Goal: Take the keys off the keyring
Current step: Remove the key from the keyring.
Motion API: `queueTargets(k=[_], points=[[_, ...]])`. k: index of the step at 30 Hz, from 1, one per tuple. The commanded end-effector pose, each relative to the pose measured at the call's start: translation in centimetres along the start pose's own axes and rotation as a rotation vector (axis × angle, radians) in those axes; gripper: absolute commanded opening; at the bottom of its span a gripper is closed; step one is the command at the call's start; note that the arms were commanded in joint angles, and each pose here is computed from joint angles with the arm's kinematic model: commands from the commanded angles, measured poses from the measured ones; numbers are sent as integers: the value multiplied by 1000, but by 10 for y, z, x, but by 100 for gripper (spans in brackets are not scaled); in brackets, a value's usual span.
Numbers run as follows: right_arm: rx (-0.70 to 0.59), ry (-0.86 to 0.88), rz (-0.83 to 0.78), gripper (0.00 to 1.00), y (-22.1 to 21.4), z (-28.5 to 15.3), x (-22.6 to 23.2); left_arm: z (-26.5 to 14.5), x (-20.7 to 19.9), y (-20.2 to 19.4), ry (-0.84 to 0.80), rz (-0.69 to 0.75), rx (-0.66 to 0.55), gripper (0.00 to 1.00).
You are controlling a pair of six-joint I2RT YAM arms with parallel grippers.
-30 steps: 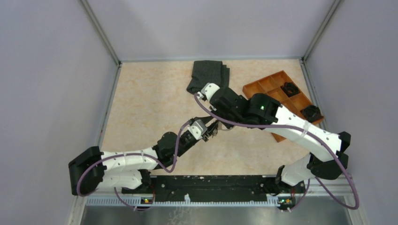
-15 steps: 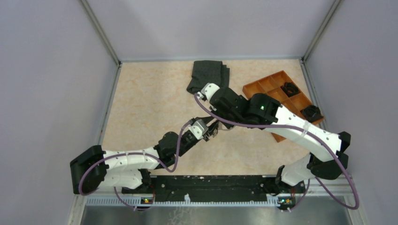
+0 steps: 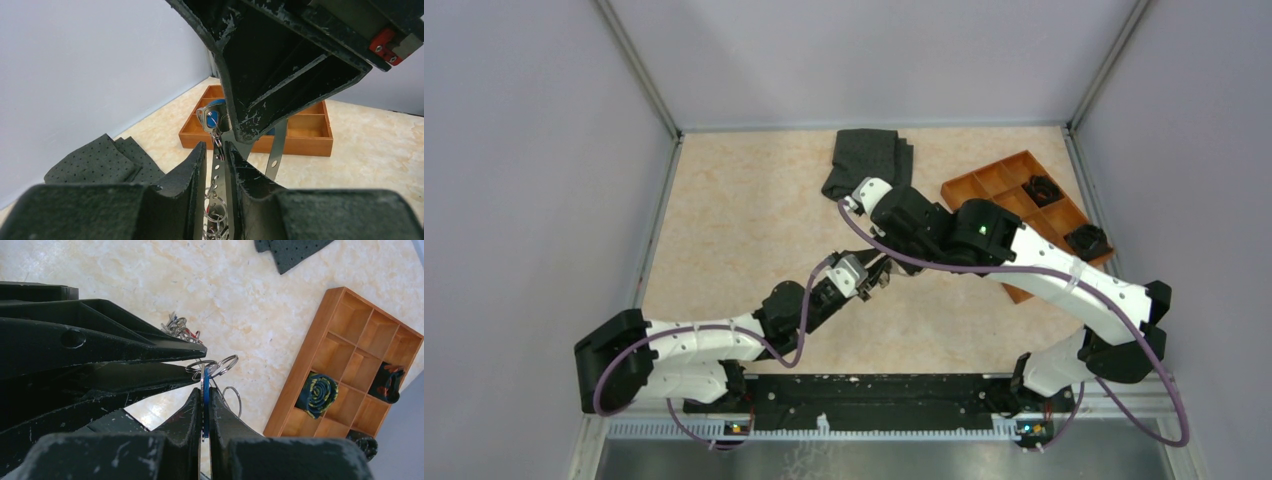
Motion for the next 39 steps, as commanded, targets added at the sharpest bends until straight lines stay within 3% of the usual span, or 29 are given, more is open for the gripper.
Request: queueTargets(k=[1,9,15,24,39], points=[[-60,-12,25,0,14,-11,-6,10,-2,31,4,-18,-104,25],[-58,-11,24,0,14,-10,-5,10,-1,31,12,-21,-115,20],[-53,-49,38,0,11,-14,-12,10,-2,25,4,8,-83,0],[39,-130,57,0,-20,-3,-27,-8,-13,7,-116,127,17,0],[62,-83,57,0,-37,19,-15,-26,-12,14,-132,137,-19,0]])
Point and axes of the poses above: each gripper's point midway between its finger pads, its own z axis out along the fingers, its own x axis along the line the jaws close on, y = z × x, the point moved 1 cm from there along -z, back along the fingers, and after that the axes turned 14 degrees about -z, right-handed, at the moved point
